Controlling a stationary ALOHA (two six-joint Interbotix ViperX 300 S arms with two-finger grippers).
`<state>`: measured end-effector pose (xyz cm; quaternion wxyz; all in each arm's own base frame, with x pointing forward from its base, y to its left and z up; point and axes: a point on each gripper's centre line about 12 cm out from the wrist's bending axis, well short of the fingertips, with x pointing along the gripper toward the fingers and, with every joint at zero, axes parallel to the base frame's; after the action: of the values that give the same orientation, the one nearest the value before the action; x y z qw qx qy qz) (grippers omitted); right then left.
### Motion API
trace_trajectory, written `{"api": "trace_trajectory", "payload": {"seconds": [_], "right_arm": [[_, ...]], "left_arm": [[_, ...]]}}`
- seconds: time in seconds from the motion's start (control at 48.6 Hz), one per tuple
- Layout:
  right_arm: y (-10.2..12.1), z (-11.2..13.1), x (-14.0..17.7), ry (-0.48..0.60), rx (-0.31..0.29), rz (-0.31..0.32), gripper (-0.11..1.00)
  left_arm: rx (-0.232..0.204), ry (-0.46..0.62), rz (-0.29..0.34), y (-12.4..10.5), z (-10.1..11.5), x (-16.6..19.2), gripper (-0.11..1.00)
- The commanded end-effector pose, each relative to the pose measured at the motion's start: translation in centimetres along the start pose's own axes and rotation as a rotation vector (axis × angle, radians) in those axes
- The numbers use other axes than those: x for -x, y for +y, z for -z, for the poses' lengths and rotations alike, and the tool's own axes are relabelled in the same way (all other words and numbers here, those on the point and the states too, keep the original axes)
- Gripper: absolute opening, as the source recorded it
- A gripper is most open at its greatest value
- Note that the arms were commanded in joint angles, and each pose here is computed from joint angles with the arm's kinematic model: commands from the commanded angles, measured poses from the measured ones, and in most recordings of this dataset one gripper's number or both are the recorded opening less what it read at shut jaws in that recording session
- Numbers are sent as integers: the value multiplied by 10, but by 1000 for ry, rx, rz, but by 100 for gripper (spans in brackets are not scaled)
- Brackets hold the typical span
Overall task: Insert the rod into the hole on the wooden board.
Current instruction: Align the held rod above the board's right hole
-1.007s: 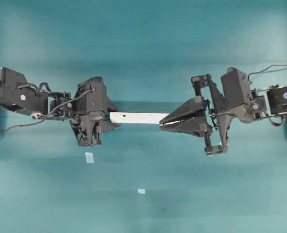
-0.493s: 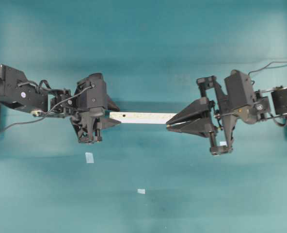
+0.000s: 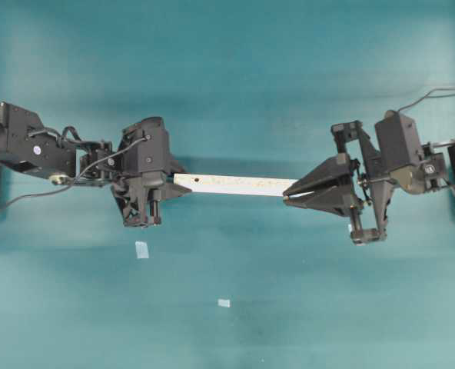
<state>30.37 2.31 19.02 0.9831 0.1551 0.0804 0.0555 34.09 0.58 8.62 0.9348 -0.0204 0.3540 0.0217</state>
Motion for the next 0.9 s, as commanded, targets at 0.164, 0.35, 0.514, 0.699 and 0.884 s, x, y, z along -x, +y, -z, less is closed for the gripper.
{"api": "trace_trajectory", "payload": {"seconds": [0.164, 0.35, 0.514, 0.699, 0.884], "right_arm": [[-11, -3, 10, -83, 17, 23, 11], [-19, -1, 13, -161, 34, 56, 11], [-25, 12, 10, -177, 33, 65, 11], [-29, 30, 4, -161, 30, 63, 11], [-32, 40, 2, -145, 37, 69, 11]], "left_arm": [[-16, -23, 17, -7, -9, 1, 33], [-18, 2, 29, -13, -6, 1, 33], [-20, -5, 31, -14, -10, 0, 33], [-20, -2, 32, -15, -13, -1, 33], [-21, 4, 34, -15, -16, -1, 33]]}}
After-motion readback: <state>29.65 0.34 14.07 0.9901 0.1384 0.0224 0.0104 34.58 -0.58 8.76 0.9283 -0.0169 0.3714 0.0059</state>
